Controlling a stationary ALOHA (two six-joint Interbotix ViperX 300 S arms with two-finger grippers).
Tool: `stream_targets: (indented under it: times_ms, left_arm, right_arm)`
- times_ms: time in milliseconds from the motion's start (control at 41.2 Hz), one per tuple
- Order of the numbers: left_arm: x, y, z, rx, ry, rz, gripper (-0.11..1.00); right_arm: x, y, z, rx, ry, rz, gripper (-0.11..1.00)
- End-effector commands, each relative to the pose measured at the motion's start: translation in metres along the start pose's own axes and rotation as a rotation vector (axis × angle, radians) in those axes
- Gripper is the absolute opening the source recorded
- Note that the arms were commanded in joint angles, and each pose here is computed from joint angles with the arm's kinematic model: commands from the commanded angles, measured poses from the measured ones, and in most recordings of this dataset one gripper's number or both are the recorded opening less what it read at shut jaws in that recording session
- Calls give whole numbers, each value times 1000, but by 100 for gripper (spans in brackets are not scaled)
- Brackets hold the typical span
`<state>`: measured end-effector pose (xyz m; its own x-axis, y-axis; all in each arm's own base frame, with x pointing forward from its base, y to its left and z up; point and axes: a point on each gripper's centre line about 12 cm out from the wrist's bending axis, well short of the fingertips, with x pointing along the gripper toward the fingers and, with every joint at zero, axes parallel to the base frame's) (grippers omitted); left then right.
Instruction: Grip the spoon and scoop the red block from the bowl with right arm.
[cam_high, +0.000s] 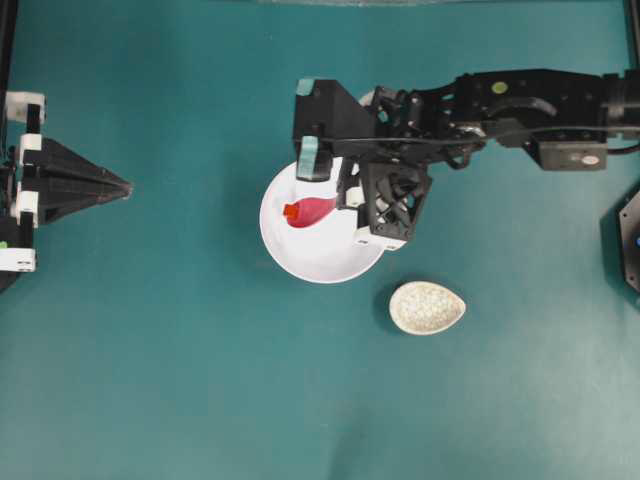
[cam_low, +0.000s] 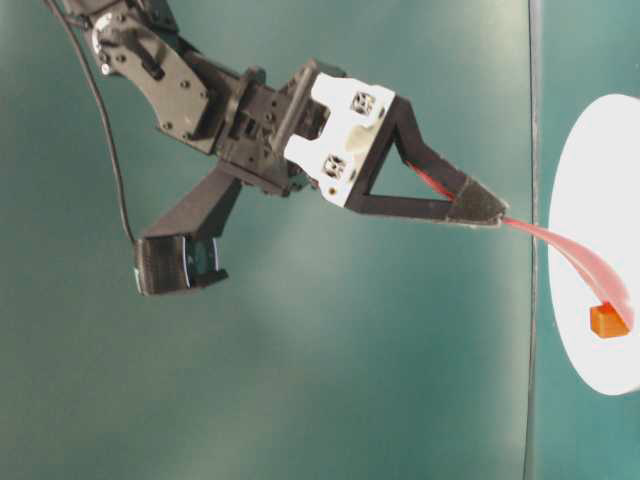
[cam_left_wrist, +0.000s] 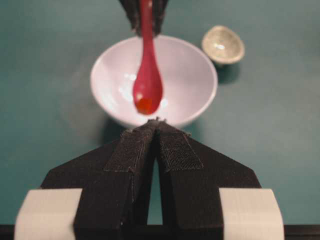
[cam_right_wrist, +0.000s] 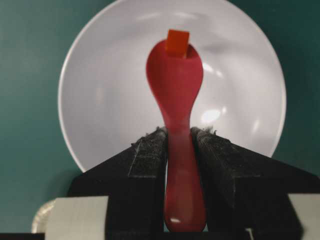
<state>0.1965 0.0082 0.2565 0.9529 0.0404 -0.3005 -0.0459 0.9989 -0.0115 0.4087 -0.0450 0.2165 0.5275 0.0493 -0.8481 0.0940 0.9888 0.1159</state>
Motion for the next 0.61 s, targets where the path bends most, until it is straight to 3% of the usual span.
stream_targets:
  times_ms: [0, 339, 582]
  left_arm:
    - [0, 0, 14, 1, -35, 3, 0]
    - [0, 0, 13, 1, -34, 3, 0]
    - [0, 0, 13, 1, -34, 3, 0]
  right_arm:
    - [-20, 4, 8, 2, -94, 4, 24]
    - [-35, 5, -9, 12, -250, -14, 24]
    - [-44, 8, -22, 67, -192, 5, 24]
